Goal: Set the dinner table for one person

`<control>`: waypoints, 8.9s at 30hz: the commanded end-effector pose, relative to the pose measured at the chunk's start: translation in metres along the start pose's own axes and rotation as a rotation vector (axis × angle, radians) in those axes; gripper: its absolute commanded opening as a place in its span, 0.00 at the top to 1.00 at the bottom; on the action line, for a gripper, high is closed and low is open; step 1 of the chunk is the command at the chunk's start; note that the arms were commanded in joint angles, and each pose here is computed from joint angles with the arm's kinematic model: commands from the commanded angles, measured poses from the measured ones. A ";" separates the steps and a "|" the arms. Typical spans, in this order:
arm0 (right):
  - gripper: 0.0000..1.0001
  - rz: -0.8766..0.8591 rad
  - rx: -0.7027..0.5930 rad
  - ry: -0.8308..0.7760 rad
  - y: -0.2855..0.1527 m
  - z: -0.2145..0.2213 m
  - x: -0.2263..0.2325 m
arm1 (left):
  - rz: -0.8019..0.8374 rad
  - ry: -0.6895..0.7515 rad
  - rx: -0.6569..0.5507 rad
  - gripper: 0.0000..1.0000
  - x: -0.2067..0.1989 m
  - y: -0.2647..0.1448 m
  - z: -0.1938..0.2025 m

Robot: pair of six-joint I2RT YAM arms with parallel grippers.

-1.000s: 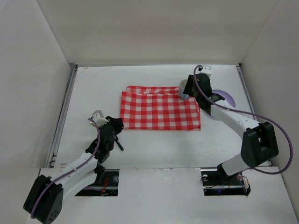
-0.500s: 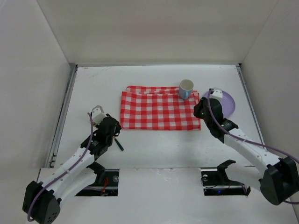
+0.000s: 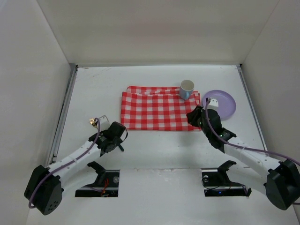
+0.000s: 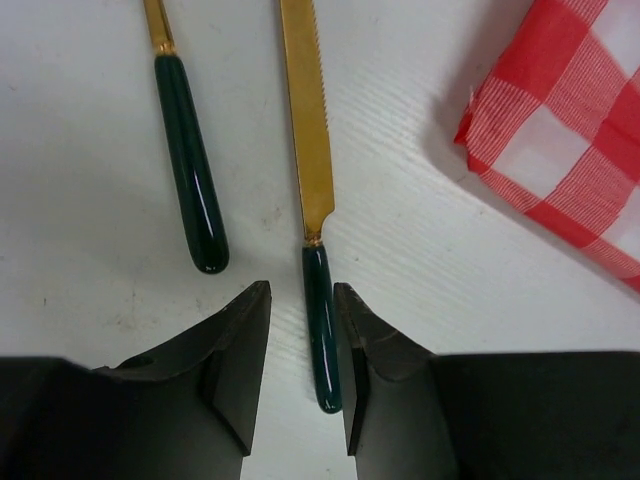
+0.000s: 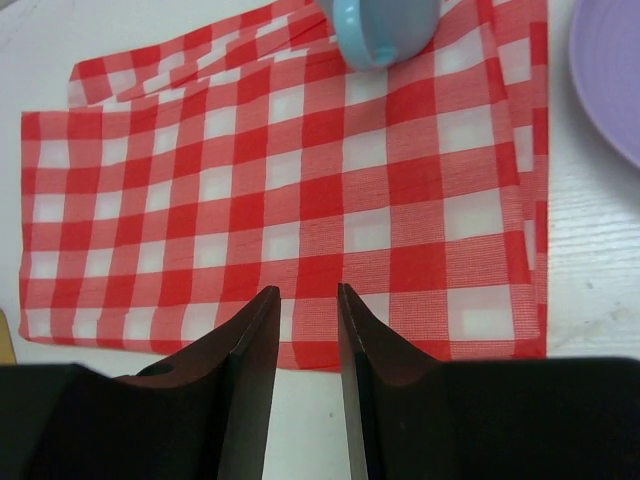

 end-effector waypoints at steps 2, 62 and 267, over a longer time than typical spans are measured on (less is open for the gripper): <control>0.64 -0.102 -0.047 0.033 0.003 -0.006 0.021 | 0.005 -0.018 0.038 0.71 -0.011 -0.009 0.001; 0.45 0.007 -0.210 0.197 -0.013 -0.023 -0.026 | 0.725 0.150 -0.006 1.00 -0.311 -0.036 0.000; 1.00 -0.083 -0.020 0.377 0.077 -0.051 0.098 | 0.505 -0.214 -0.244 0.70 -0.088 0.007 -0.050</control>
Point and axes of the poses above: each gripper's point midway between its finger pads, its own y axis out along the fingers, its own x axis along the line the jaws close on, z = x × y, the point moved 8 cm from there along -y, back along the fingers, and after that the axes turned 2 degrees about -y, right-handed, at the moved point
